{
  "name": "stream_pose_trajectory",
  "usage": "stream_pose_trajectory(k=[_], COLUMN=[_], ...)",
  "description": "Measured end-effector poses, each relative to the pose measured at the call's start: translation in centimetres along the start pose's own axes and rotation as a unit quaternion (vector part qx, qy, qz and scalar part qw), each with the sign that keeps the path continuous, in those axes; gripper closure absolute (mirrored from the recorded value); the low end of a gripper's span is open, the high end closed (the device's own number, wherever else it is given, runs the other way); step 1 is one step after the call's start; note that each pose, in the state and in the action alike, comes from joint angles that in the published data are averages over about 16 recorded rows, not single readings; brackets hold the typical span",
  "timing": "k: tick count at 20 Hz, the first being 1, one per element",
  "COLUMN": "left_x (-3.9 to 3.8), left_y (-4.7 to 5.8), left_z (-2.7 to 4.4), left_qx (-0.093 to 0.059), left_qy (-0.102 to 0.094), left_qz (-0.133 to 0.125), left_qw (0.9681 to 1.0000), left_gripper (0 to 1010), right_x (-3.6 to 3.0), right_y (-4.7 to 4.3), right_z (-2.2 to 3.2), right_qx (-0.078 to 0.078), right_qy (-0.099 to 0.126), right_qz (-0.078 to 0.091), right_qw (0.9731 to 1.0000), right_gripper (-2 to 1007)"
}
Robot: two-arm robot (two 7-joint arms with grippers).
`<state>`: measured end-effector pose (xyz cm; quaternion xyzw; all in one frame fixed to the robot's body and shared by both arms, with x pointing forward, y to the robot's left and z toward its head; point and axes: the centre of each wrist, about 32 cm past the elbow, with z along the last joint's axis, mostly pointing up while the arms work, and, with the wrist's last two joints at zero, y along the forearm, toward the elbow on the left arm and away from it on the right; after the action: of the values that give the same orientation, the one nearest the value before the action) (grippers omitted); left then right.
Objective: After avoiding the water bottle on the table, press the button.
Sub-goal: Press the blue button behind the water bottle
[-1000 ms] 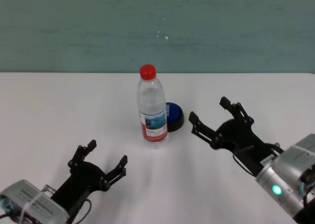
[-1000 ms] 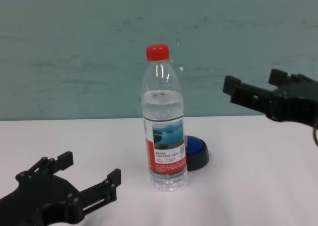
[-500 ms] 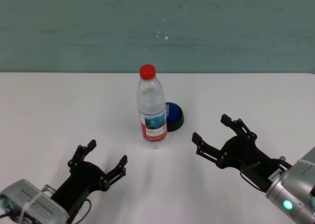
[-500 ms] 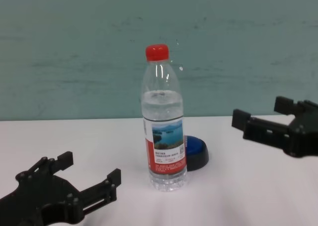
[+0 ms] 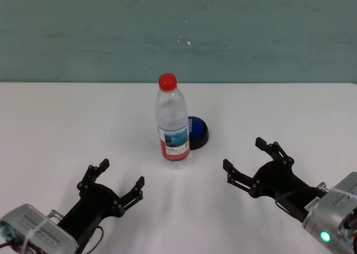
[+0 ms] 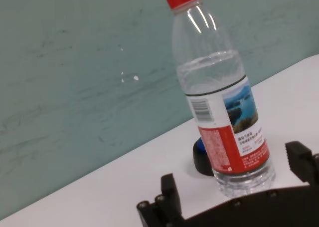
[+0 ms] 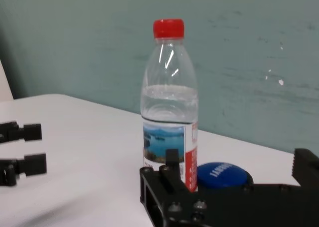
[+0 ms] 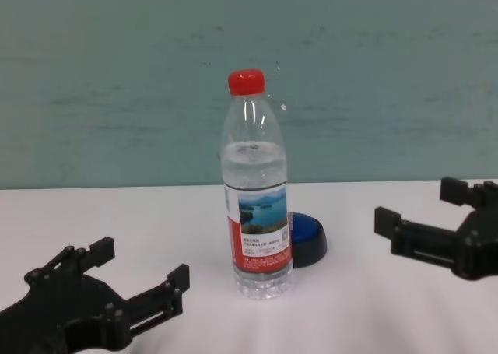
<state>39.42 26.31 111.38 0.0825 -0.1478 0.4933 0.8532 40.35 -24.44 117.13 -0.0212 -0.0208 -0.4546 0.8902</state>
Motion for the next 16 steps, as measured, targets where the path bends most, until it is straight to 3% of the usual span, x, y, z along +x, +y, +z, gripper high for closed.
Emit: stream_pose_trajectory(k=[10, 16], left_x=[0.0, 0.0], left_y=[0.0, 0.0], left_z=[0.0, 0.0], left_qx=[0.0, 0.0], left_qy=[0.0, 0.0], left_qz=[0.0, 0.0], left_qw=[1.0, 1.0], left_gripper=[10, 10], right_x=[0.31, 1.42], right_y=[0.01, 0.26], right_z=[-0.73, -0.89], right_qx=[-0.013, -0.015], right_qy=[-0.014, -0.017], right_qz=[-0.007, 0.0], right_qw=[0.9998, 0.9997], right_gripper=[2, 2])
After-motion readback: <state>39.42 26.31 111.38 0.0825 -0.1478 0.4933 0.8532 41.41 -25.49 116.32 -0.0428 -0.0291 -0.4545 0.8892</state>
